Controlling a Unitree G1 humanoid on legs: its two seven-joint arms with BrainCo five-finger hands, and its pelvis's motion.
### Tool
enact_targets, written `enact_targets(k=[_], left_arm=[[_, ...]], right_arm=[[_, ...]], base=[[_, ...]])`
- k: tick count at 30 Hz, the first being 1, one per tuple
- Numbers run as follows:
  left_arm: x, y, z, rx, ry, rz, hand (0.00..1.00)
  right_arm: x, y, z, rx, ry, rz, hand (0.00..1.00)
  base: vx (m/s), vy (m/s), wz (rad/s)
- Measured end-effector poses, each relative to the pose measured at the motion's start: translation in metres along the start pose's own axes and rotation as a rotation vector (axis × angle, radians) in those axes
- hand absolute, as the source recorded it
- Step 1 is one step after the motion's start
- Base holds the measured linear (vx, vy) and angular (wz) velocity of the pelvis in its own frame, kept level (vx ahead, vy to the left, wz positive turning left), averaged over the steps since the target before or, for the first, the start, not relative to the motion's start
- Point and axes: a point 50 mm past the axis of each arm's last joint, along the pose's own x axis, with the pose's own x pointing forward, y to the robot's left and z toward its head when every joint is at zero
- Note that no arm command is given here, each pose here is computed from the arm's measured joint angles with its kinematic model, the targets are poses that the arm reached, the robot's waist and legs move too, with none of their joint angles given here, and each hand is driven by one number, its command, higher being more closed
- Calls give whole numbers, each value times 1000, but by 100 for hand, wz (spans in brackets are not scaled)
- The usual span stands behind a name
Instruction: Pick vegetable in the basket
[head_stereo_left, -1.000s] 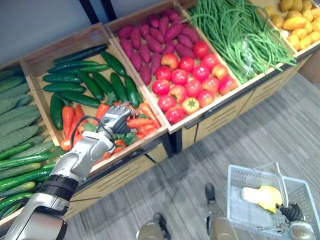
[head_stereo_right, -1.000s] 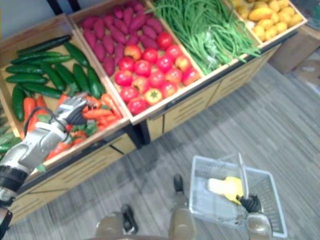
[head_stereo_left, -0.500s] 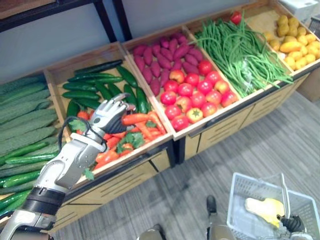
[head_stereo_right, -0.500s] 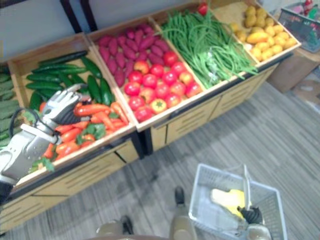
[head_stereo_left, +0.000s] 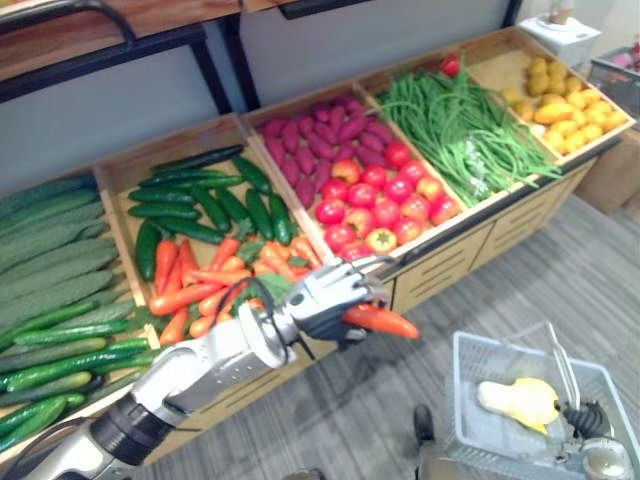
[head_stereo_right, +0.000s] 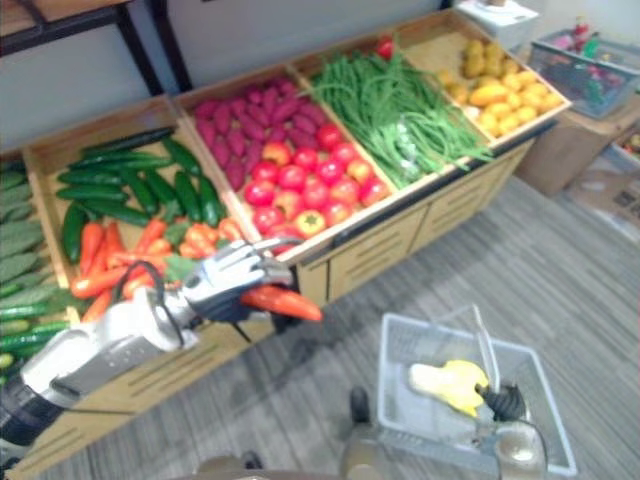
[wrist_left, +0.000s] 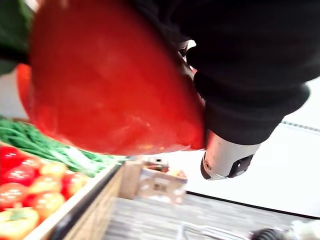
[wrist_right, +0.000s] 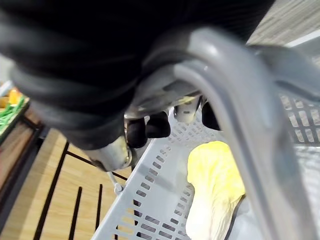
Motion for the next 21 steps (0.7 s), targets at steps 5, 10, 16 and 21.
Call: enact_targets(k=[5, 10, 16, 21], left_arm=[[27, -28, 20, -127, -120, -60, 100], [50, -70, 19, -217, -121, -191, 100], [67, -102, 10, -259, -40, -264, 100], [71, -118, -4, -230, 49, -323, 100]], right_arm=[[-3, 10, 33, -31, -160, 53, 100], [-8, 26, 61, -56, -284, 137, 100], [-18, 35, 74, -31, -354, 211, 100], [-25, 38, 81, 5, -392, 256, 100]], base=[[16, -30, -50], [33, -17, -45], [16, -11, -31], [4, -36, -22]])
